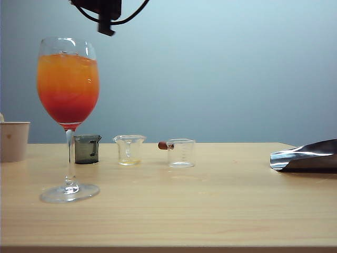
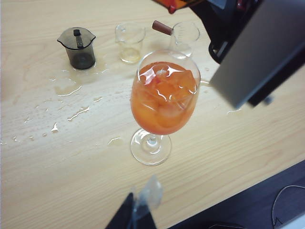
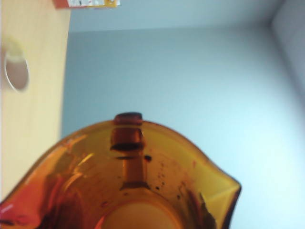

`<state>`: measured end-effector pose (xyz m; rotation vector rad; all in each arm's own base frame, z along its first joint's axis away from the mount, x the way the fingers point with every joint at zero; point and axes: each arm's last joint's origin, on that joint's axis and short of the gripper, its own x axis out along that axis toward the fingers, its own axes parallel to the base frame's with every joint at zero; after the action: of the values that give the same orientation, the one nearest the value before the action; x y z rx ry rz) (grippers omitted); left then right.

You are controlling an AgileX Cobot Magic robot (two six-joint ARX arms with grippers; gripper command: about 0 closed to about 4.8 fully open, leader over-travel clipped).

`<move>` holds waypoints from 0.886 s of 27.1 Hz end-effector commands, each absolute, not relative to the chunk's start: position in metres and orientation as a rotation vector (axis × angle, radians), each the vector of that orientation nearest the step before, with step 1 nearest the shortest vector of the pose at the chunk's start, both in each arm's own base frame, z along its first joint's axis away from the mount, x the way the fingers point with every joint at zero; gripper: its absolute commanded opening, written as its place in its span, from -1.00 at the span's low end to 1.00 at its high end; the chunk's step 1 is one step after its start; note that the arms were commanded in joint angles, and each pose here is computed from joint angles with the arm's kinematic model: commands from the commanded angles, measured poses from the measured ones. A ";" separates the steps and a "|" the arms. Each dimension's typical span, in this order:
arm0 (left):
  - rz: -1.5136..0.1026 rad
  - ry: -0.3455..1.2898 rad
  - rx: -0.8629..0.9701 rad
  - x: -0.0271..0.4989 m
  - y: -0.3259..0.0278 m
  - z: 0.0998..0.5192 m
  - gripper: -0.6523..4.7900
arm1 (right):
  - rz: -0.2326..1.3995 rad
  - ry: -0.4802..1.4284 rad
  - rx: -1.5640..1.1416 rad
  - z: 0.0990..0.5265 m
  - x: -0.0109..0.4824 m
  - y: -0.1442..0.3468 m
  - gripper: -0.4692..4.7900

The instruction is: Pick up the fourth measuring cup from the left, pour the grenadine inside into the goblet, and finally put the measuring cup back in its original place.

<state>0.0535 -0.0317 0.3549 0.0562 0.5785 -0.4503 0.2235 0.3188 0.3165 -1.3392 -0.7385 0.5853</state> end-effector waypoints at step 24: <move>-0.447 0.571 0.051 0.053 -0.031 0.356 -0.78 | 0.941 -0.111 -0.422 0.331 0.219 0.282 -0.23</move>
<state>0.0534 -0.0317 0.3550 0.0561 0.5782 -0.4503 0.2199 0.2859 0.3223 -0.5176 -0.1234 0.9350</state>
